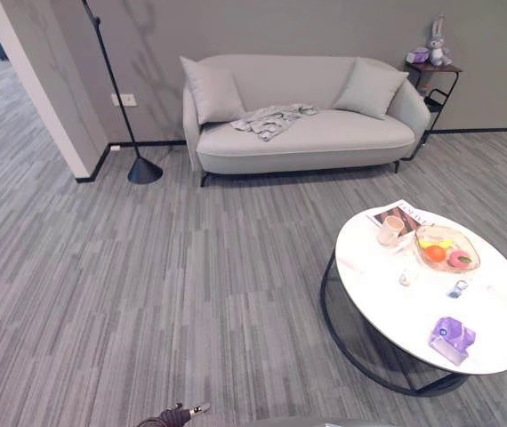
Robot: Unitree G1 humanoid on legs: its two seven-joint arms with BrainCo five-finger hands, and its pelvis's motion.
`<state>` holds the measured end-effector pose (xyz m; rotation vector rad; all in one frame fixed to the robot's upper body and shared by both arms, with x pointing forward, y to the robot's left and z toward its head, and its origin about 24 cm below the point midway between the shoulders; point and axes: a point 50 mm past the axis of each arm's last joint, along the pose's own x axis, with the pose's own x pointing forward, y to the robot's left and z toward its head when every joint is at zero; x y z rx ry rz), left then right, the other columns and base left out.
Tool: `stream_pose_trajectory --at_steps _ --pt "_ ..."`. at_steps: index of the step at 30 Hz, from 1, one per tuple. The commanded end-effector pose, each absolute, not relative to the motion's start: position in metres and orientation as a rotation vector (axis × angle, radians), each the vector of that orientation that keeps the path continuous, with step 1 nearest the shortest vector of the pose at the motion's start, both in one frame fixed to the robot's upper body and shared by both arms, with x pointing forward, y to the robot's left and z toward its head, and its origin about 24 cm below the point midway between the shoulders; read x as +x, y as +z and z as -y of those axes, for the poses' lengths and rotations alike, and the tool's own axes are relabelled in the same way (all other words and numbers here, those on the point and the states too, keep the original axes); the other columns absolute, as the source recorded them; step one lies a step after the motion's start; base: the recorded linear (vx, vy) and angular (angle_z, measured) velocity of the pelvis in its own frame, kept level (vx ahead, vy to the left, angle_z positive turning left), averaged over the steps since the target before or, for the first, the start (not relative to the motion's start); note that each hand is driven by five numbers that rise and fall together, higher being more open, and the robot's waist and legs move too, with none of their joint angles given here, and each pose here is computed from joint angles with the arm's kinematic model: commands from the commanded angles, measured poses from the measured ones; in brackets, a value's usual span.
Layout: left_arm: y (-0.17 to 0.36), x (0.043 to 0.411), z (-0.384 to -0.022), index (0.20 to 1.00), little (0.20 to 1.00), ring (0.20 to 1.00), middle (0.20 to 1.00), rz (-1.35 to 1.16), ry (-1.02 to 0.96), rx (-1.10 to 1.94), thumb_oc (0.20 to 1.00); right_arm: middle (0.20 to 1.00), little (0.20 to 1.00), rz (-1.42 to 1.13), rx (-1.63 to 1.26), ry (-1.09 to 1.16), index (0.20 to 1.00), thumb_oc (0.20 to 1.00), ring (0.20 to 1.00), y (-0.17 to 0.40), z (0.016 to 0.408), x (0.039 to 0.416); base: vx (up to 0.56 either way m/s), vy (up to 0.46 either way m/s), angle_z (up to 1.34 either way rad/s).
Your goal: Hang the clothes on the sofa on the clothes rack.
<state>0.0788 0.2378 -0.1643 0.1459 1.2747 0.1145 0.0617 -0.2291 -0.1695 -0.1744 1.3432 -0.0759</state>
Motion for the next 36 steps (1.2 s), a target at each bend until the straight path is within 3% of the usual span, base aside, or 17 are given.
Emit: stream_pose_trajectory --at_steps 1,12,15,24,36 --pt "-0.164 0.100 -0.222 1.000 1.000 1.000 1.000 -1.225 0.084 0.107 1.000 1.000 1.000 -1.227 -0.175 -0.173 1.000 1.000 1.000 -0.158 0.253 0.087 -0.13 -0.285 0.64" --pt "-0.162 0.094 -0.234 1.000 1.000 1.000 1.000 -1.242 0.119 0.097 1.000 1.000 1.000 -1.157 -0.167 -0.175 1.000 1.000 1.000 -0.153 0.255 0.104 0.28 0.056 0.02" --pt "-0.162 0.077 -0.249 1.000 1.000 1.000 1.000 -1.284 0.185 0.108 1.000 1.000 1.000 -1.193 -0.174 -0.115 1.000 1.000 1.000 -0.158 0.243 0.100 0.83 0.522 -0.83" --pt "-0.160 0.086 -0.252 1.000 1.000 1.000 1.000 -1.254 0.186 0.131 1.000 1.000 1.000 -1.200 -0.192 -0.137 1.000 1.000 1.000 -0.155 0.253 0.100 0.32 0.280 -0.23" --pt "-0.160 0.083 -0.253 1.000 1.000 1.000 1.000 -1.251 0.200 0.135 1.000 1.000 1.000 -1.254 -0.227 -0.140 1.000 1.000 1.000 -0.156 0.264 0.085 0.49 0.021 0.18"
